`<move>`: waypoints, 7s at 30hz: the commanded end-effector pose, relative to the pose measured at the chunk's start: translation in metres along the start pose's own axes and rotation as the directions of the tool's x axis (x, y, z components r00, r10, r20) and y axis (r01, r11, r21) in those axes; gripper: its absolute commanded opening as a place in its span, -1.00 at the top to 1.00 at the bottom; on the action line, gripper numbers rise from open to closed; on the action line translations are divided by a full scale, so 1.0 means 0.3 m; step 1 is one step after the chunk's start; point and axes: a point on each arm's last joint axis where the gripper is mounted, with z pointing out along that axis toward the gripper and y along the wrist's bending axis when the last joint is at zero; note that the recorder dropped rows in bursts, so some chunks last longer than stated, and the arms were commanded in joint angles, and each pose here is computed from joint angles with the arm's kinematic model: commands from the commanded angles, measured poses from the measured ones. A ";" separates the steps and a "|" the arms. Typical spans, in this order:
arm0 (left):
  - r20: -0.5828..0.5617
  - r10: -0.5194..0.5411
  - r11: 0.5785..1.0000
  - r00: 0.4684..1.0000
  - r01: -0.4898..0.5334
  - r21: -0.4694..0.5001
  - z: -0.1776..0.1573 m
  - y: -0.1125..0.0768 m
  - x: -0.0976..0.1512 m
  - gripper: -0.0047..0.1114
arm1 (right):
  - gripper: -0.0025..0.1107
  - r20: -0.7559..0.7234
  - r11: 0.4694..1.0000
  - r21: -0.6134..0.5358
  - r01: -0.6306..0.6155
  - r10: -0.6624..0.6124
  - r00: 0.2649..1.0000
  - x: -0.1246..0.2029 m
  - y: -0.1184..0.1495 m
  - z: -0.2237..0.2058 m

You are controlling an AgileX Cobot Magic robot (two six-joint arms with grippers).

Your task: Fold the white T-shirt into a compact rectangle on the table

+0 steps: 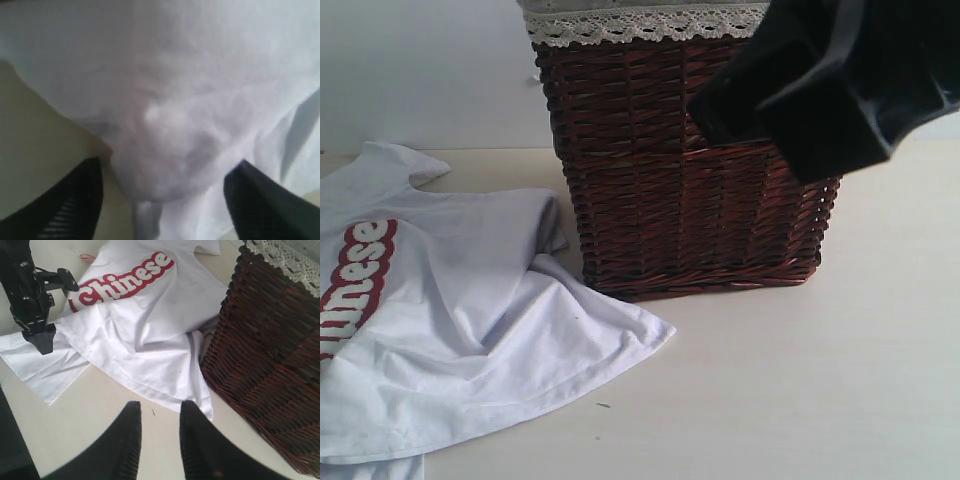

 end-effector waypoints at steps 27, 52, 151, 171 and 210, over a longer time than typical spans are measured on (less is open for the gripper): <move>-0.199 0.212 0.546 0.957 -0.285 -0.788 -0.146 -0.187 -0.138 0.92 | 0.45 0.010 1.000 -0.003 0.003 -0.003 1.000 0.001 -0.001 -0.005; 0.308 0.388 0.830 0.869 -0.185 -0.526 -0.316 -0.332 -0.036 -0.15 | 0.45 0.010 1.000 -0.003 0.003 -0.003 1.000 0.001 -0.001 -0.005; 0.788 -0.364 0.633 0.497 0.752 -0.182 -0.518 0.540 -0.203 0.67 | 0.45 -0.015 0.999 -0.041 -0.003 0.002 1.000 0.008 0.011 -0.005; 0.758 -0.038 0.914 0.651 0.330 -0.238 -0.465 0.311 -0.378 0.92 | 0.45 -0.015 0.999 -0.040 -0.002 0.001 1.000 0.008 0.010 -0.005; 0.655 0.082 0.997 0.751 -0.071 -0.043 -0.279 0.013 -0.885 0.92 | 0.96 -0.015 0.999 -0.037 0.009 -0.010 1.000 0.008 0.009 -0.005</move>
